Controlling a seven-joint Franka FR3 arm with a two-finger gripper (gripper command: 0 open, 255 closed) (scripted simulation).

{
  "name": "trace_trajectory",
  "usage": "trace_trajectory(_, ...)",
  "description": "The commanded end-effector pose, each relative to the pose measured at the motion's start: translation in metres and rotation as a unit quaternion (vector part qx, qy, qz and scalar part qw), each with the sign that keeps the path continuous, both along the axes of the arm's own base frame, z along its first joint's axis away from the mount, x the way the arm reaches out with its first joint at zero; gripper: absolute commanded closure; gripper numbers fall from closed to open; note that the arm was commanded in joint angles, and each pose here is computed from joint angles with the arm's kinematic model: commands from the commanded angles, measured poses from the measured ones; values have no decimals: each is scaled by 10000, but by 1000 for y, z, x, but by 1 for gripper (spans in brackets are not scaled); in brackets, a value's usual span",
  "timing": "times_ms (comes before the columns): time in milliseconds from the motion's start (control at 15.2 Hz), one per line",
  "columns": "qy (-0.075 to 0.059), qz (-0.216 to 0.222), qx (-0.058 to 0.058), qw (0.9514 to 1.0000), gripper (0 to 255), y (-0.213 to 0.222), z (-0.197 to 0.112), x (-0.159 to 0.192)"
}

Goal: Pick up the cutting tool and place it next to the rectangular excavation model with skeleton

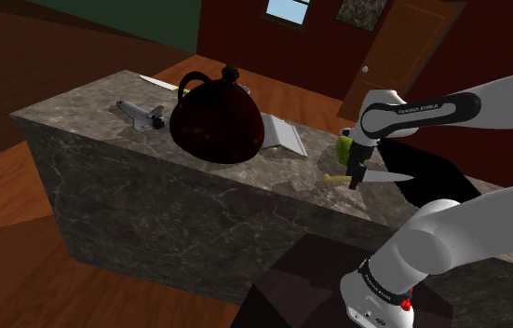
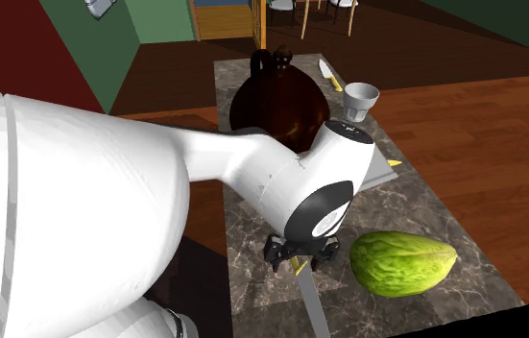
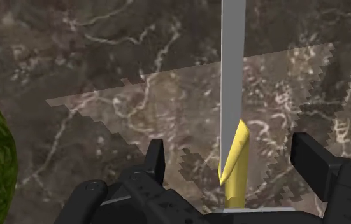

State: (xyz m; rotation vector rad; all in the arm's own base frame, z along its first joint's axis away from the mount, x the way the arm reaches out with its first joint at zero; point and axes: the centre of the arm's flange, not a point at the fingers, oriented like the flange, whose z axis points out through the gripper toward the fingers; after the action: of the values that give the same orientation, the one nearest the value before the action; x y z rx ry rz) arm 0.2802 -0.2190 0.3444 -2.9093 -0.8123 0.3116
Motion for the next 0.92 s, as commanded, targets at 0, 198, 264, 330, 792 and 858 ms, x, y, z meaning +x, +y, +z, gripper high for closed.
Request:
trace_trajectory(0,0,-1,-1,10000,0,0,0,0)
trace_trajectory(198,0,0,-1,10000,0,-1,25,6)
trace_trajectory(264,0,0,-1,10000,0,-2,38,9)
trace_trajectory(330,0,0,-1,10000,0,-2,48,11)
trace_trajectory(792,0,0,-1,10000,0,-2,48,11)
trace_trajectory(858,0,0,-1,10000,0,-2,48,11)
